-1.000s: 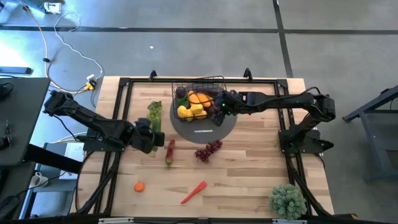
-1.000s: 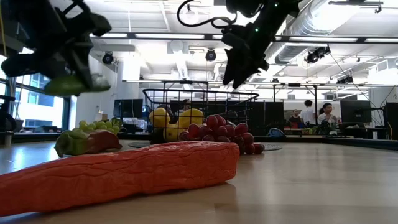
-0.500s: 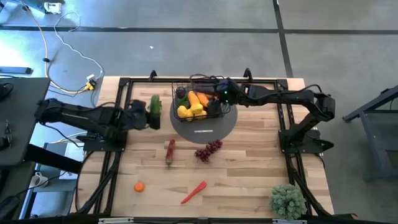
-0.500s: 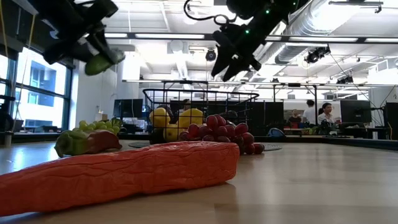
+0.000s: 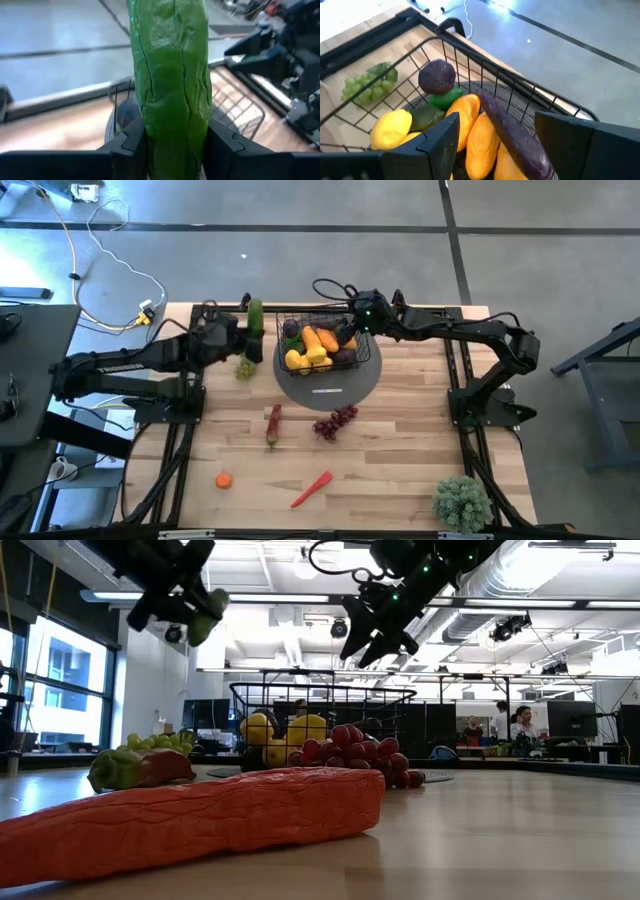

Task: Build produce basket
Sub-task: Put the cucumber into the wire basket

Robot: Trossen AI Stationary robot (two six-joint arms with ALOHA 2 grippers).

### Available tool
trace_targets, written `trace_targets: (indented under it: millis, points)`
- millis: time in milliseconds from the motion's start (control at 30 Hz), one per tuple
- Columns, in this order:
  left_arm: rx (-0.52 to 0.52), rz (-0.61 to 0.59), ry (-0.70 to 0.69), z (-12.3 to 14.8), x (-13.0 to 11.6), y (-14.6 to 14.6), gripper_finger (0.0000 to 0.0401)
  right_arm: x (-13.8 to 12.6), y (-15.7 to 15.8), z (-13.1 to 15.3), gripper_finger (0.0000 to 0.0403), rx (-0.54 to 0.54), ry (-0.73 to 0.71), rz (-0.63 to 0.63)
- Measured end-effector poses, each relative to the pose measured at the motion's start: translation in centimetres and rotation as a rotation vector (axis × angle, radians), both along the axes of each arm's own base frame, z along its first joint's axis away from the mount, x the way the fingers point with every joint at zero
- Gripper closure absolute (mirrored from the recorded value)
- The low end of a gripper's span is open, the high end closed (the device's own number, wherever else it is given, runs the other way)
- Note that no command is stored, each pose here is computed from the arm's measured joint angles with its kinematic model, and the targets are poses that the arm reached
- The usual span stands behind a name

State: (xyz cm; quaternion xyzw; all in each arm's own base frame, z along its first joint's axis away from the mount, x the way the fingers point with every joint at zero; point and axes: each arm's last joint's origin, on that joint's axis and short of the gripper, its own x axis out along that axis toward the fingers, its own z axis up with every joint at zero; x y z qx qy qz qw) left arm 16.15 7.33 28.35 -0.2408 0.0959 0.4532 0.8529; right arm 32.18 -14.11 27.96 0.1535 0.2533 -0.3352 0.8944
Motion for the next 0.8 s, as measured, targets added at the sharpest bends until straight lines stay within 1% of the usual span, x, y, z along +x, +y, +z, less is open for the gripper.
trace_targets:
  millis: [100,167,300,433,667,800]
  points:
    - [0.045,-0.004,-0.02,0.5,-0.1,1.3,0.0281,-0.1,-0.4,0.2,0.0164,-0.008,-0.019,-0.011]
    - [0.063,0.002,-0.018,0.6,-0.2,2.2,0.0281,-0.1,-0.7,0.3,0.0164,-0.015,-0.034,-0.02]
    - [0.135,-0.011,-0.014,1.0,-0.3,3.6,0.0281,-0.2,-1.0,0.3,0.0164,-0.016,-0.037,-0.028]
    - [0.197,-0.055,-0.027,1.4,-0.3,4.8,0.0281,-0.2,-0.9,0.3,0.0164,-0.015,-0.037,-0.027]
    - [0.26,-0.128,-0.024,1.4,0.0,6.4,0.0281,-0.1,-0.7,0.3,0.0164,0.001,-0.05,-0.035]
    - [0.307,-0.209,-0.023,1.1,0.8,7.4,0.0281,0.1,-0.2,0.3,0.0164,0.011,-0.058,-0.03]
